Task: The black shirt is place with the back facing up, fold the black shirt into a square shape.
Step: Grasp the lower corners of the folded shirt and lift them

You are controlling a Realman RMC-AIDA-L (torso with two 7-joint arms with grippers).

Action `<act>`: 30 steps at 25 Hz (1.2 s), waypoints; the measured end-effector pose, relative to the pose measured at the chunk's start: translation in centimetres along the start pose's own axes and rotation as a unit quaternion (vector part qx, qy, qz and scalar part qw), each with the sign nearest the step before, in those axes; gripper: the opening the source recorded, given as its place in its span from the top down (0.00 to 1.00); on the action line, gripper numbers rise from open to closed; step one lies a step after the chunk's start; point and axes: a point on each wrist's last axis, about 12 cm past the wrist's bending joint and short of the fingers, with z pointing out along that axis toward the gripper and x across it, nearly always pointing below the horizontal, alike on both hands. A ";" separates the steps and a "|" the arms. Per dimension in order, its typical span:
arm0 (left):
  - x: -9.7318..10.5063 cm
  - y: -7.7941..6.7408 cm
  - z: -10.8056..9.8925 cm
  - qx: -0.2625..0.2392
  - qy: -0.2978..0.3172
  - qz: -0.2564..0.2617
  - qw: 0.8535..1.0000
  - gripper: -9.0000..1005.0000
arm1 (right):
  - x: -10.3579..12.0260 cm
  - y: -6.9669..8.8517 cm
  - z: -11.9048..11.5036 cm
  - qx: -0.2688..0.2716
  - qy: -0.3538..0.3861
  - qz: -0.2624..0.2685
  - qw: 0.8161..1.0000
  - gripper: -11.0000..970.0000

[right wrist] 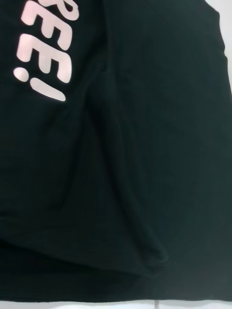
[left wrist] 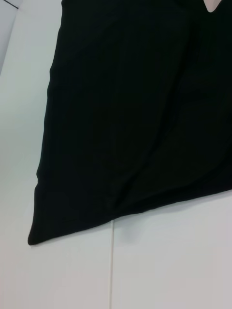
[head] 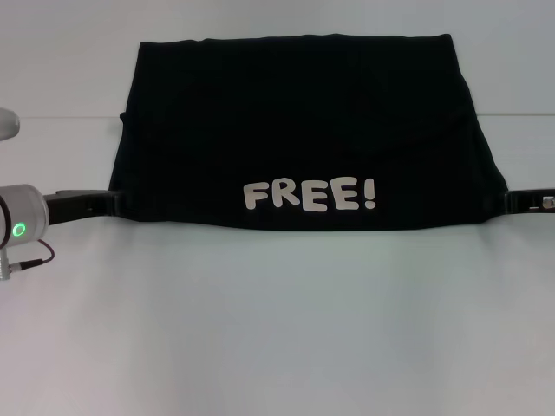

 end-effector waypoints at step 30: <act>9.2 0.9 -14.1 0.214 0.073 -0.136 0.965 0.98 | 17.2 -1.6 -11.6 -0.245 -0.033 0.013 0.969 0.95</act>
